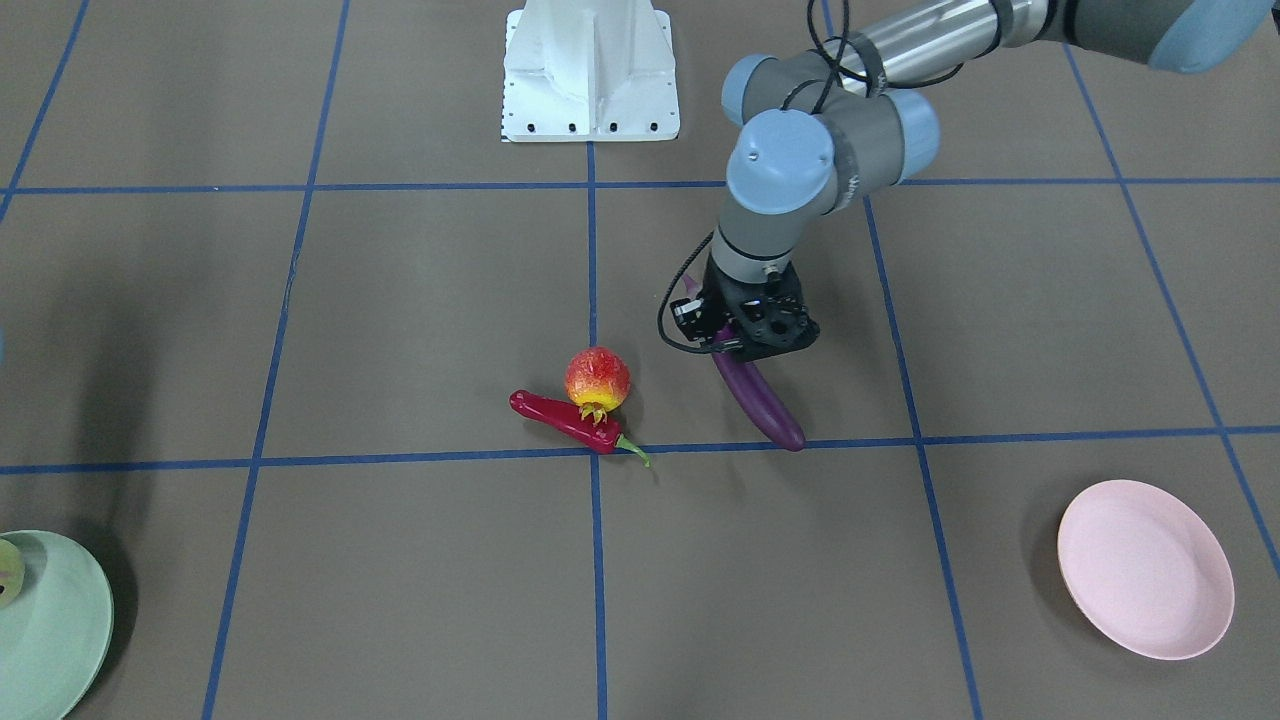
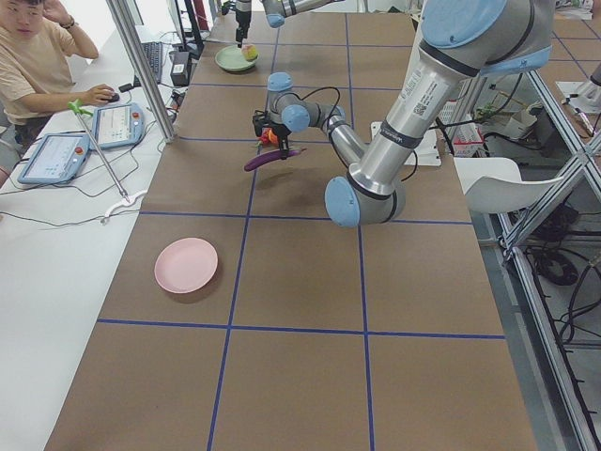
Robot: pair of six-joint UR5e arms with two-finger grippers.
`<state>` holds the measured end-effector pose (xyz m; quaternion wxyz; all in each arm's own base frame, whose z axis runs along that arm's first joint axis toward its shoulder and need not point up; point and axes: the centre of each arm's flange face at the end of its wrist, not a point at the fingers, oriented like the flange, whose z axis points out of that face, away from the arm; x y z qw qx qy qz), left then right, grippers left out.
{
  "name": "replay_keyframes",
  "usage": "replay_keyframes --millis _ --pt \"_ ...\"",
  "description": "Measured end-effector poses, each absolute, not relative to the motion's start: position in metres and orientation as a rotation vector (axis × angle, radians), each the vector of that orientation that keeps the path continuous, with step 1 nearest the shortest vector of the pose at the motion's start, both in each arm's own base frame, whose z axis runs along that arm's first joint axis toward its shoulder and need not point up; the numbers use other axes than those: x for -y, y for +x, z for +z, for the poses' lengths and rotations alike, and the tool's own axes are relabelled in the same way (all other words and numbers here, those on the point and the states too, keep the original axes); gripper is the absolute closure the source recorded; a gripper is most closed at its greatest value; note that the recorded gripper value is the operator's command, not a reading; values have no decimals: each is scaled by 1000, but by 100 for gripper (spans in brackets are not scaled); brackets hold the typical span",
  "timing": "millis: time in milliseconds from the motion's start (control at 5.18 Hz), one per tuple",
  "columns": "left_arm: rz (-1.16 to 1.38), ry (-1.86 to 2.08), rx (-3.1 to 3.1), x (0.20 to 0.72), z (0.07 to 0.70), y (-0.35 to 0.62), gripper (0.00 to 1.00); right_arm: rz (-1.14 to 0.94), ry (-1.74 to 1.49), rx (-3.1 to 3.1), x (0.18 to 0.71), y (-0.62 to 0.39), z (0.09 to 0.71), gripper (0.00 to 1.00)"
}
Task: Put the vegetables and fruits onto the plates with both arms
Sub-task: 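Carry eggplant to pink plate with left gripper while right reaches pomegranate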
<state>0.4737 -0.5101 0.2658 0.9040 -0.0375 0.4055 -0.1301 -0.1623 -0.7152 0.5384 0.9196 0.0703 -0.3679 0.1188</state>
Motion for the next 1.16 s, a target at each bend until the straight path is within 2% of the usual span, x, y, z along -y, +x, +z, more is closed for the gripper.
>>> replay_keyframes --millis 193,772,966,1159 --pt "-328 -94 -835 531 289 430 100 270 168 807 702 -182 497 0" --pt "-413 -59 -727 621 383 316 100 351 92 1038 614 -263 370 0" --pt "-398 -47 -684 654 425 284 100 366 56 1084 587 -282 345 0" --pt "-404 -44 -657 689 476 263 53 358 29 1113 567 -302 327 0"
